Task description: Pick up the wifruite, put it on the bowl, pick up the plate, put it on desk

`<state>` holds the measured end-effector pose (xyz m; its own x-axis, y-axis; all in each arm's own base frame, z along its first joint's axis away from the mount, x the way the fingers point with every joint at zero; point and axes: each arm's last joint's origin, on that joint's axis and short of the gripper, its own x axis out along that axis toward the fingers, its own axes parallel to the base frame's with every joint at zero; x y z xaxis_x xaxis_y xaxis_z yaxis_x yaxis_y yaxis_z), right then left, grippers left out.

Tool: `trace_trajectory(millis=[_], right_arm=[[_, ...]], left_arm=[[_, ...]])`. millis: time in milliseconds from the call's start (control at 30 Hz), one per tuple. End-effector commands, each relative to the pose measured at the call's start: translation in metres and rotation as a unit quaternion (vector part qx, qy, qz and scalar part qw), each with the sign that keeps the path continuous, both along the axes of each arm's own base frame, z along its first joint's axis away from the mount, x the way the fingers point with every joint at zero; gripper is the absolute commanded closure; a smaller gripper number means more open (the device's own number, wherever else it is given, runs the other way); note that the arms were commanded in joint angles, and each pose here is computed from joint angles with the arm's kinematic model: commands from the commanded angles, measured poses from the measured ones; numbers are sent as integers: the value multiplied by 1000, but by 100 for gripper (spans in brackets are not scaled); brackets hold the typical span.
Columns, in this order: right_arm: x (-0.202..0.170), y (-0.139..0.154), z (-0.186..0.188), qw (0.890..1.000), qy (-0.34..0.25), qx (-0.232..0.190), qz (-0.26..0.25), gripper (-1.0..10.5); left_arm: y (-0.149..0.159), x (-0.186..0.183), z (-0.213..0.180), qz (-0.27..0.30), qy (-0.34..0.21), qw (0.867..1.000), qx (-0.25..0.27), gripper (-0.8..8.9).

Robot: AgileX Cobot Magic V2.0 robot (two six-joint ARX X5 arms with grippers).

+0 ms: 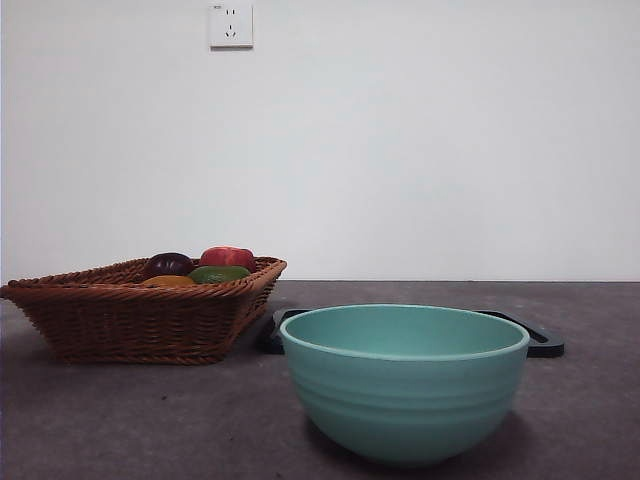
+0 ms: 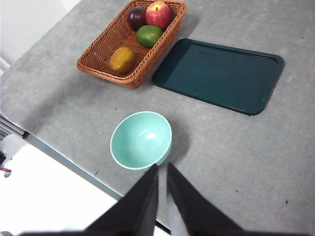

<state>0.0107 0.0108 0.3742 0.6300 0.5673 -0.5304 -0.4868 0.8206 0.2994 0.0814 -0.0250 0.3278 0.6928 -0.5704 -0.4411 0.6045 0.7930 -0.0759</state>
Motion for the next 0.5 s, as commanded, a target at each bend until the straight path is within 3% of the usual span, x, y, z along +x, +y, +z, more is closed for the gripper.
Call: trace_trajectory(millis=[33, 100, 200, 367, 500], right_arm=[[-1, -1, 5, 1000, -9, 8, 4, 923], [-1, -1, 5, 1000, -10, 8, 4, 923], [-1, -1, 5, 1000, -10, 8, 4, 923], [-1, -1, 5, 1000, -10, 8, 4, 923], [-1, -1, 5, 1000, -10, 8, 4, 923]], left_arm=[[4, 18, -30, 70, -55, 993, -76, 794], [9, 22, -53, 131, -80, 982, -110, 794], [15, 23, -84, 188, -118, 969, -110, 794], [24, 20, -130, 323, -113, 935, -96, 794], [25, 17, -147, 343, -108, 930, -82, 794]])
